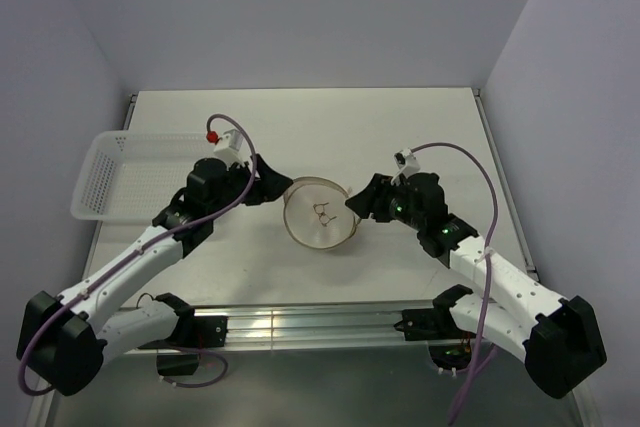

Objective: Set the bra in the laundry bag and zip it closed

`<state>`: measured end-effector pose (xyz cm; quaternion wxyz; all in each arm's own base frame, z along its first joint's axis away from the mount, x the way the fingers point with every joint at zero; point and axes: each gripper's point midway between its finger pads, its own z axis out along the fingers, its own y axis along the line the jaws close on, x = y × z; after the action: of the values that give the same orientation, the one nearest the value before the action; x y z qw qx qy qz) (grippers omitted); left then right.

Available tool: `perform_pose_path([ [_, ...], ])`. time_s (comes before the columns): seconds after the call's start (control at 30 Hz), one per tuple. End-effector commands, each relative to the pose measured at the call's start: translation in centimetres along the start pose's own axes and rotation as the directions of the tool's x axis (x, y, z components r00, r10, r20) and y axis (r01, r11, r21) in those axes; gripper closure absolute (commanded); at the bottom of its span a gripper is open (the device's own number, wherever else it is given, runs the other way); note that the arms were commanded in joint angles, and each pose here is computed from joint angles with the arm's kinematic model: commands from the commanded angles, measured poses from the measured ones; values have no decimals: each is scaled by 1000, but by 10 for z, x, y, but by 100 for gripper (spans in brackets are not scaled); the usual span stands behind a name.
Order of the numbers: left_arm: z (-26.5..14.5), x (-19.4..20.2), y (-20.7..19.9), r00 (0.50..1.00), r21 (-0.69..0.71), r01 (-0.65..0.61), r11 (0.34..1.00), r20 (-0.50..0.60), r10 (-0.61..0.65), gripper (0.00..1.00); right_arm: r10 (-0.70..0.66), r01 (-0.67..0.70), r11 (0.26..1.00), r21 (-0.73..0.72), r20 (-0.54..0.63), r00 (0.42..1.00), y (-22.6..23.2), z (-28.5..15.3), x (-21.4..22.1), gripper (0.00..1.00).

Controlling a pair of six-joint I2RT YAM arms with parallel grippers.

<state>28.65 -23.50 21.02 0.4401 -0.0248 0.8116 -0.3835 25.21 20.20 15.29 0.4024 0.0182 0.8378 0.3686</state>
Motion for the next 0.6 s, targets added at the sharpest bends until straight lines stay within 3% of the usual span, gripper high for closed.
perform_pose_path([
  [0.0, -18, 18, -8, 999, 64, 27, 998, -48, -24, 28, 37, -32, 997, -75, 75, 996, 14, -3, -16, 39],
  [0.13, -37, 56, -13, 986, 121, 101, 988, -143, -83, 29, 69, -61, 994, -87, 88, 994, 15, -3, -18, 49],
  [0.23, -49, 72, -9, 978, 113, 120, 986, -184, -98, 30, 82, -75, 992, -104, 68, 994, 17, 1, -15, 50],
  [0.43, -61, 82, -13, 968, 136, 148, 980, -223, -115, 31, 76, -70, 990, -124, 47, 996, 19, 2, -12, 33],
  [0.47, -60, 82, -17, 967, 153, 154, 976, -227, -117, 33, 72, -65, 990, -129, 51, 996, 21, 0, -13, 32],
  [0.57, -54, 81, -24, 966, 185, 152, 971, -237, -106, 55, 77, -70, 989, -130, 48, 996, 18, -1, -8, 34],
])
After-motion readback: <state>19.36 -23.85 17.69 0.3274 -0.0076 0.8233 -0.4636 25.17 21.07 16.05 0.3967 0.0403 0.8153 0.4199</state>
